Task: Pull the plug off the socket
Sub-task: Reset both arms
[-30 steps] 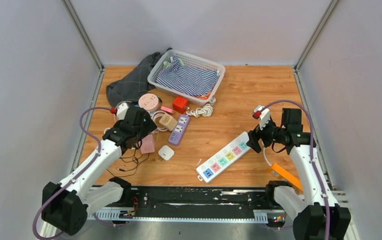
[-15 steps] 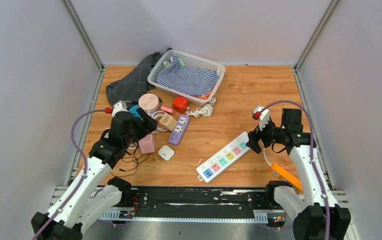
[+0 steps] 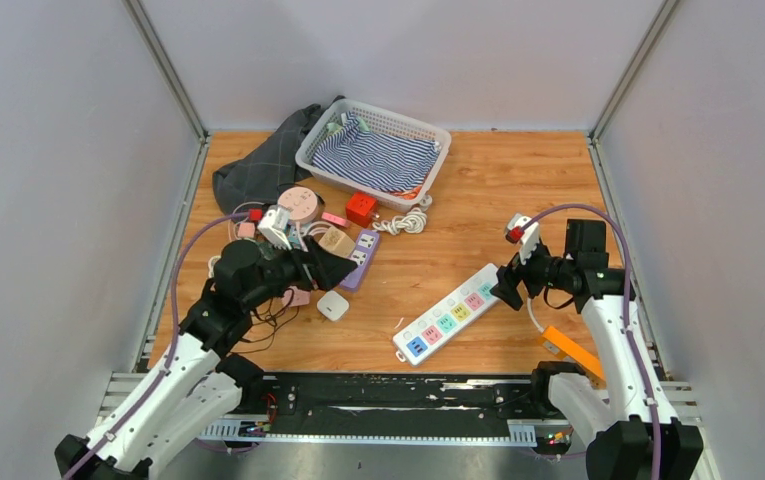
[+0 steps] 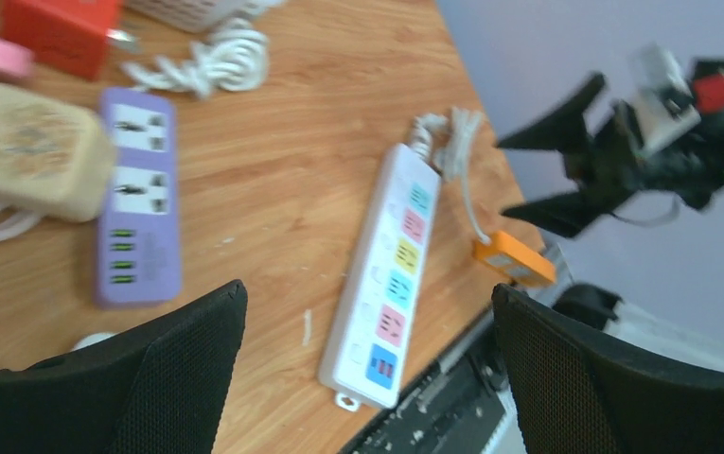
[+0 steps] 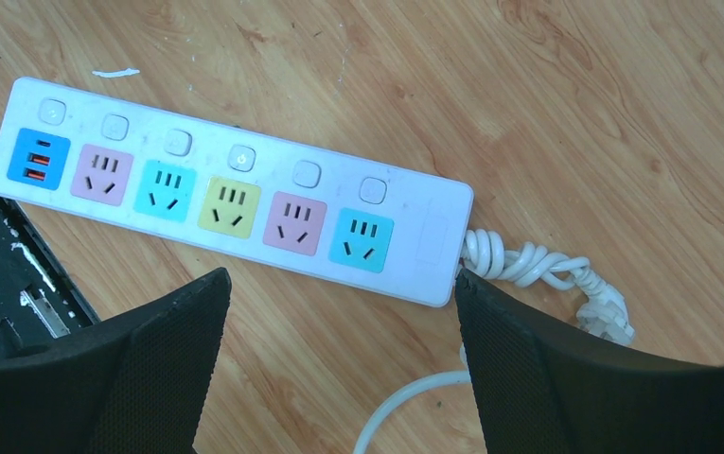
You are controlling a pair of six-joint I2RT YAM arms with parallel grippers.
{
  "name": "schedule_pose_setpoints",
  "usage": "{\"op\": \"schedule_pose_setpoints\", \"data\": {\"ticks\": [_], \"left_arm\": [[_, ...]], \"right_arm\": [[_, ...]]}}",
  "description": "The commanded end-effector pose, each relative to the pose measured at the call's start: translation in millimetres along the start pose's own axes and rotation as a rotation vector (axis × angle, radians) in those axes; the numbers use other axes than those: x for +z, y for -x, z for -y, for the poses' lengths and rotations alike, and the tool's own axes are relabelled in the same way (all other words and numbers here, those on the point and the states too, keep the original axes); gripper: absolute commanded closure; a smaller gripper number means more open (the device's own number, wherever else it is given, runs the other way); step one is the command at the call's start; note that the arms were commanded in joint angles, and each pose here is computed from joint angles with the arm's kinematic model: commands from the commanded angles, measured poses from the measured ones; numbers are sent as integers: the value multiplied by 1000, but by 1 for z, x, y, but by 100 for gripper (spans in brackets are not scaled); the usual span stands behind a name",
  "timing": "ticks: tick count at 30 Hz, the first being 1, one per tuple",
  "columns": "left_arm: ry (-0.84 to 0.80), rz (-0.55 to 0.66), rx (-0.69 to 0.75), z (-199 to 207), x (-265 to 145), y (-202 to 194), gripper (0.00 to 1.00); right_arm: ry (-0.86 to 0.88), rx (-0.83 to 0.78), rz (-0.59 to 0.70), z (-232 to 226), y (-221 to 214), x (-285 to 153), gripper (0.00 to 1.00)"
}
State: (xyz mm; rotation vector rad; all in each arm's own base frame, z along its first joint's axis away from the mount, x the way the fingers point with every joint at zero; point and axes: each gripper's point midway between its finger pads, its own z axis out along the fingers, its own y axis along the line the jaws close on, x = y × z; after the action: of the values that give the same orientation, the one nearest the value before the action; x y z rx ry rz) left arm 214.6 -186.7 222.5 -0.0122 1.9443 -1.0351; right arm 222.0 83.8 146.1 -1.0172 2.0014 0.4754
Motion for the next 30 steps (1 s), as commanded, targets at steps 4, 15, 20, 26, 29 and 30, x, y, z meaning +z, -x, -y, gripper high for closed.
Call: {"op": "schedule_pose_setpoints", "data": {"ticks": [4,15,20,26,29,30], "left_arm": [[-245,-140,193,65,16,-44,0],[-258,-298,518,111,66,-105,0],[-203,-232,614,110,76,-84,0],[-81,-140,682,105,68,-42,0],[-17,-119,702,97,59,-29,0],[8,-102,703,93,56,-23,0]], "right_arm": [[57,0,16,-13,-1,-1,11],[46,-20,30,-14,3,-6,11],[10,-38,44,-12,10,-13,10],[-28,-57,66,-12,19,-22,8],[-42,-64,77,-12,26,-28,7],[-47,-68,84,-12,29,-30,6]]}}
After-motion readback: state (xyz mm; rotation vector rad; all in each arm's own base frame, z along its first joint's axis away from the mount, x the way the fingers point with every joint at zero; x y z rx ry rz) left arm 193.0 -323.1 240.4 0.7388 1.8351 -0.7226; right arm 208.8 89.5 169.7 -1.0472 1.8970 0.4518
